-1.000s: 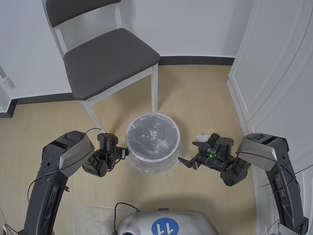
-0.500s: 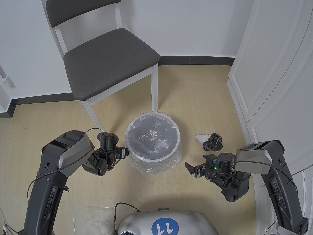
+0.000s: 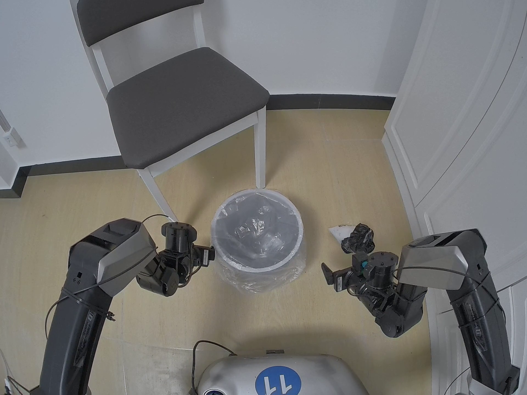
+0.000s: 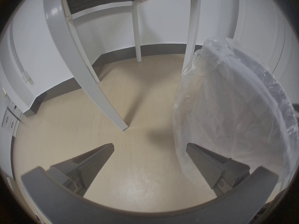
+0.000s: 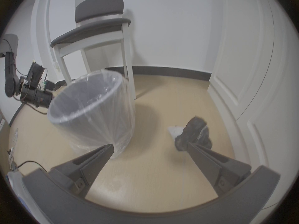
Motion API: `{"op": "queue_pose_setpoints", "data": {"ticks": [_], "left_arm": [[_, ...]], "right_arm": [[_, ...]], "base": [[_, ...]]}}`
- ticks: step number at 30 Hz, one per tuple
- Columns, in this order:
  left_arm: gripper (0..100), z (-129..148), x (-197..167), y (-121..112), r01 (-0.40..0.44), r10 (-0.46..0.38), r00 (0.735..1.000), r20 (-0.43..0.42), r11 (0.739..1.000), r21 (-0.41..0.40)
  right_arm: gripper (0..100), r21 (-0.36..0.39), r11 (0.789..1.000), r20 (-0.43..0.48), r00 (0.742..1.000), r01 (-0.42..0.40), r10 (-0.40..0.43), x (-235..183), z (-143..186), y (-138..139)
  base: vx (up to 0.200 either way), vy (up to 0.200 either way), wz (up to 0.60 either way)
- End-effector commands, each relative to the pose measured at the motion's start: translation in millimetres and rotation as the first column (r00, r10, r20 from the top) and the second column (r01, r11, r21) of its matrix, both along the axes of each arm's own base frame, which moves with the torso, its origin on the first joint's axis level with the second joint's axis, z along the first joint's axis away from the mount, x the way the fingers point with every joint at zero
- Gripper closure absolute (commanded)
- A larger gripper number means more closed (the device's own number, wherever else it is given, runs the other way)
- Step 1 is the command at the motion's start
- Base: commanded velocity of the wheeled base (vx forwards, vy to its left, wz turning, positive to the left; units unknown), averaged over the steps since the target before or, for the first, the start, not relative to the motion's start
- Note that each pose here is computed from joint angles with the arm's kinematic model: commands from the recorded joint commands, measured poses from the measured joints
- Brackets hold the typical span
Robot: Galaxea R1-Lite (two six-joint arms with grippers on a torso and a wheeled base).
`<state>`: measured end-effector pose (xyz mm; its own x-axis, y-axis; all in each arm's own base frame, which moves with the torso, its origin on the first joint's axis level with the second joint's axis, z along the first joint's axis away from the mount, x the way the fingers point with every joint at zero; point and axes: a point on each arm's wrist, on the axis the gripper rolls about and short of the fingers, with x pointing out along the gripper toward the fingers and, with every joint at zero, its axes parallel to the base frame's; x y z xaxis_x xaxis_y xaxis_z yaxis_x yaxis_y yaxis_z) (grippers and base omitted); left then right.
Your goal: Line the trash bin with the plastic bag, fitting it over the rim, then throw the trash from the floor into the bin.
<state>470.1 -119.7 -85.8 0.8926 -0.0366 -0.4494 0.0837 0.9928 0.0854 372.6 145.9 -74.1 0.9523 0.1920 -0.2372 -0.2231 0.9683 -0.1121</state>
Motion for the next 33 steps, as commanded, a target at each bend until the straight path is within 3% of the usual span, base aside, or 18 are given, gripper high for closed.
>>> {"op": "queue_pose_setpoints", "data": {"ticks": [1, 4, 7, 12, 15, 23, 27, 28, 33], "left_arm": [[0, 24, -2, 32, -0.011, 0.011, 1.0, 0.012, 0.999, 0.039], [0, 47, -5, 45, 0.06, -0.059, 0.998, 0.021, 0.998, -0.014], [0, 48, -8, 55, 0.087, -0.086, 0.996, 0.012, 0.996, -0.025], [0, 24, 0, 44, 0.1, -0.1, 0.995, 0.001, 0.995, -0.015], [0, 18, 15, 33, 0.082, -0.082, 0.996, 0.036, 0.997, 0.002], [0, 2, 56, 21, 0.028, -0.028, 1.0, -0.003, 0.993, 0.111], [0, -10, 64, 17, 0.039, -0.029, 0.996, -0.08, 0.991, 0.125], [0, -19, 61, 18, 0.053, -0.034, 0.99, -0.136, 0.99, 0.132], [0, -30, 57, 16, 0.068, -0.041, 0.982, -0.184, 0.988, 0.142]], "right_arm": [[0, 0.013, 1.0, 0.107, 0.994, 0.027, -0.028, -3, 51, 0], [0, 0.012, 0.998, 0.124, 0.991, 0.055, -0.056, 2, 55, -9], [0, -0.007, 0.995, 0.135, 0.986, 0.103, -0.101, 11, 55, -28], [0, 0.004, 0.98, 0.186, 0.963, 0.197, -0.195, 39, 51, -63], [0, 0.011, 0.975, 0.201, 0.955, 0.223, -0.22, 47, 51, -74], [0, 0.026, 0.966, 0.235, 0.938, 0.258, -0.256, 58, 57, -90], [0, 0.031, 0.964, 0.246, 0.933, 0.265, -0.264, 59, 62, -94], [0, 0.032, 0.964, 0.25, 0.931, 0.265, -0.264, 59, 63, -94], [0, 0.037, 0.963, 0.261, 0.927, 0.269, -0.269, 59, 69, -96]], "base": [[0.0, 0.0, 0.0], [0.0, 0.0, 0.0], [0.0, 0.0, 0.0], [0.0, 0.0, 0.0], [0.0, 0.0, 0.0], [0.0, 0.0, 0.0], [0.0, 0.0, 0.0], [0.0, 0.0, 0.0], [0.0, 0.0, 0.0]]}}
